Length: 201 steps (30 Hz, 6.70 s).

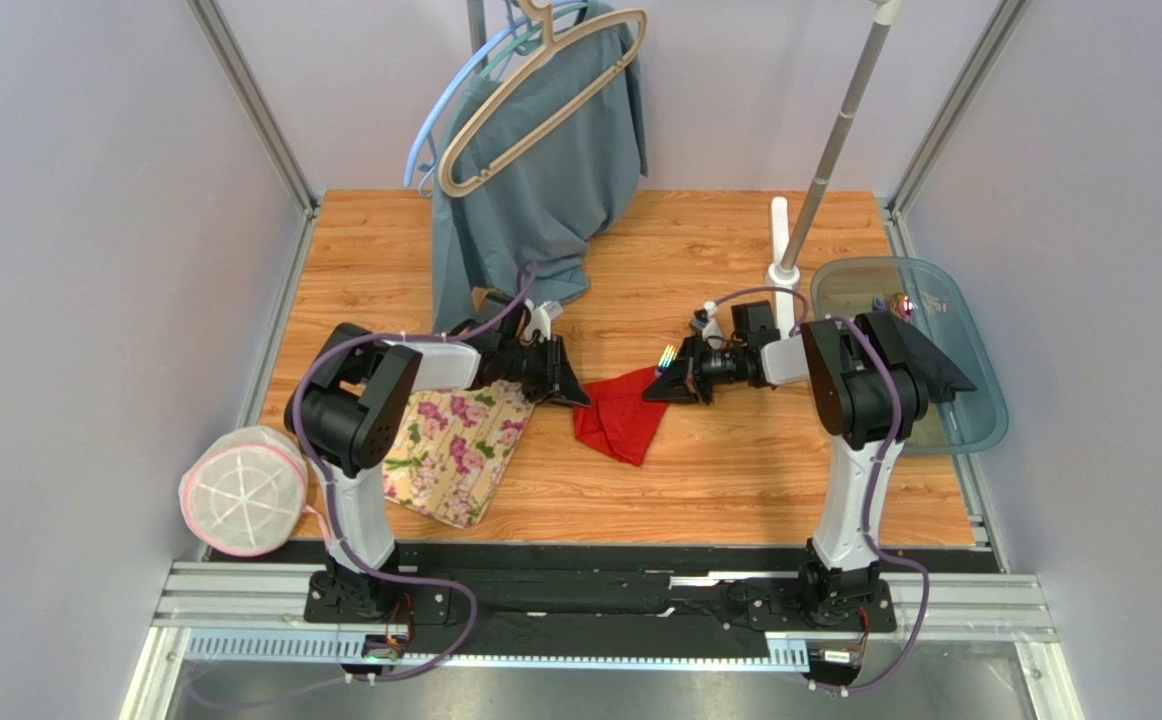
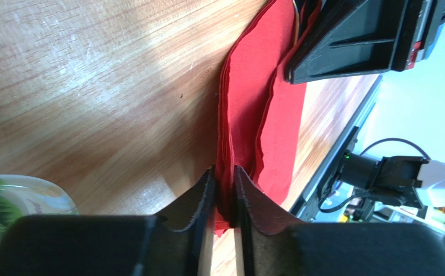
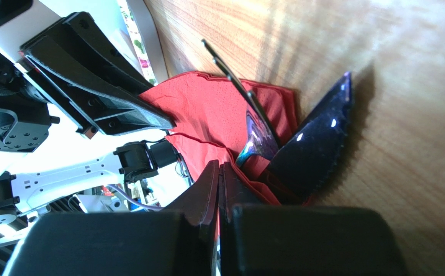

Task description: Place the utensils on the paper napkin and roll it up

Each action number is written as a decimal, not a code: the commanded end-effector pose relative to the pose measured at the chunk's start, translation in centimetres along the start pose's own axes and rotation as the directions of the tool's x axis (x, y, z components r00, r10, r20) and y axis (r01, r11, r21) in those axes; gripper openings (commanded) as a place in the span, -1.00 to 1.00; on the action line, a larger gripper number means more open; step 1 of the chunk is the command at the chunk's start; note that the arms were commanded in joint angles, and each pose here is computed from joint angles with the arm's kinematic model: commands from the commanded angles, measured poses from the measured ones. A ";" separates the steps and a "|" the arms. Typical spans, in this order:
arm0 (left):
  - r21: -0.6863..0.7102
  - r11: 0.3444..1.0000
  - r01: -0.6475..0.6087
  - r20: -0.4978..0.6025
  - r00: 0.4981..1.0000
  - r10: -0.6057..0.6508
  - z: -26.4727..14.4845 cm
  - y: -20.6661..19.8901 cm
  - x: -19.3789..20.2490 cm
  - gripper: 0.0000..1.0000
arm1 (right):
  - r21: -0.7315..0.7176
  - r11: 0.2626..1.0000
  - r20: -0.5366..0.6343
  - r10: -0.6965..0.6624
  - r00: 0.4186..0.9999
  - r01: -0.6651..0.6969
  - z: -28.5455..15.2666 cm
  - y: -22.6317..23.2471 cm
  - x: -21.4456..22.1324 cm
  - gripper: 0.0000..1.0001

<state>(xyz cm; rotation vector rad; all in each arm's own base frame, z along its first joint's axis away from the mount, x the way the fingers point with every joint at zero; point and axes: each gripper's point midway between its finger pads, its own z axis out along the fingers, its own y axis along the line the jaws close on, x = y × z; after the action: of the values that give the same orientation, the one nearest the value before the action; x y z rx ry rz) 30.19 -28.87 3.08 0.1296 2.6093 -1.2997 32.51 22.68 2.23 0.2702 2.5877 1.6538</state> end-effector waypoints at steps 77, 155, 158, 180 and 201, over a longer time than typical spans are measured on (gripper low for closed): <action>-0.022 0.996 -0.088 -0.025 0.996 0.088 3.8 -4.5 1.2 -1.00 | 0.195 0.978 0.037 0.065 0.997 -0.071 -0.6 -4.0 1.2 -0.98; 0.127 0.992 -0.022 -0.167 0.985 0.043 10.5 -2.8 6.9 -1.00 | 0.309 0.949 0.065 -0.079 0.995 0.056 -4.6 -1.0 -3.7 -0.89; 0.125 0.992 -0.023 -0.171 0.984 0.044 10.5 -2.7 6.9 -1.00 | 0.292 0.955 0.067 -0.073 0.995 0.050 -4.2 -1.0 -3.7 -0.90; 0.255 0.962 -0.100 -0.115 0.985 0.132 9.3 -9.0 4.1 -1.00 | 0.456 0.889 0.069 0.010 0.998 -0.040 -3.0 -7.4 -1.3 -1.00; 0.340 0.935 -0.102 -0.121 0.981 0.151 9.2 -11.4 4.8 -1.00 | 0.511 0.859 0.079 0.001 0.997 -0.042 -3.0 -8.3 -1.0 -1.00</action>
<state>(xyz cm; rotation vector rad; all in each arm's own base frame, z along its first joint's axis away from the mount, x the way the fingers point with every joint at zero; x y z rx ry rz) 24.95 -42.12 3.11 0.3821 2.5138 -1.6971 34.80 18.84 1.85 0.3208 2.7446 1.2394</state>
